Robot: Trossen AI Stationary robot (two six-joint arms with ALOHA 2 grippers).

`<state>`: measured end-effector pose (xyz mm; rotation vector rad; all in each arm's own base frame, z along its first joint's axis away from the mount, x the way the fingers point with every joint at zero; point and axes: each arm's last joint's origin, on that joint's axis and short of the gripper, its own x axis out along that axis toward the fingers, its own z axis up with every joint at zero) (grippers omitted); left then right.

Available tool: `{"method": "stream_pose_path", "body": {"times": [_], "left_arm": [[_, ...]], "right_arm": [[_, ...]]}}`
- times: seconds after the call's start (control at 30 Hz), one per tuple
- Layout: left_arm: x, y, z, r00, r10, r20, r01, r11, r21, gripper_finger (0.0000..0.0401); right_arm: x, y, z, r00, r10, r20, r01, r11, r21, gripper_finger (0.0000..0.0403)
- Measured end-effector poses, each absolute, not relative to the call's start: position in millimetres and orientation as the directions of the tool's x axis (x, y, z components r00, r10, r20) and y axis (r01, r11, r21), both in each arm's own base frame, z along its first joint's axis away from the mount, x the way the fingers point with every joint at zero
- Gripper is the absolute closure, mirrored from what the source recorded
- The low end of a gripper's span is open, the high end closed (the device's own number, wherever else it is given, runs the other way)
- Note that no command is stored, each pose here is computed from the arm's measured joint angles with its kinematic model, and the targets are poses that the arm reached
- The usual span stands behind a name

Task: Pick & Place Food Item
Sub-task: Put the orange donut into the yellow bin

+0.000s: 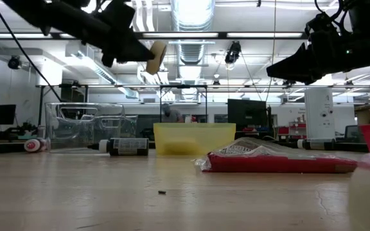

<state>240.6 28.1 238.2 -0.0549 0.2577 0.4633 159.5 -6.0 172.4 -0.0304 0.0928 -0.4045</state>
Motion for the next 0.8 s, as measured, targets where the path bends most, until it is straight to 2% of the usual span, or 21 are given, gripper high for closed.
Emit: {"method": "stream_pose_path", "body": {"times": [0.3, 0.53, 0.67, 0.8], "left_arm": [[240, 45, 214, 0.897, 0.374, -0.236, -0.396, 0.917, -0.053, 0.0343], [264, 60, 213, 0.884, 0.38, -0.272, -0.407, 0.912, -0.048, 0.0343], [283, 70, 206, 0.863, 0.397, -0.311, -0.427, 0.904, -0.032, 0.0343], [297, 83, 188, 0.81, 0.411, -0.418, -0.459, 0.888, -0.015, 0.0343]], "right_arm": [[159, -6, 172, 0.915, -0.394, -0.084, 0.391, 0.919, -0.048, 0.0207], [159, -6, 172, 0.915, -0.394, -0.084, 0.391, 0.919, -0.048, 0.0207], [159, -6, 172, 0.915, -0.394, -0.084, 0.392, 0.919, -0.048, 0.0207], [159, -6, 172, 0.915, -0.394, -0.084, 0.391, 0.919, -0.048, 0.0207]]}}
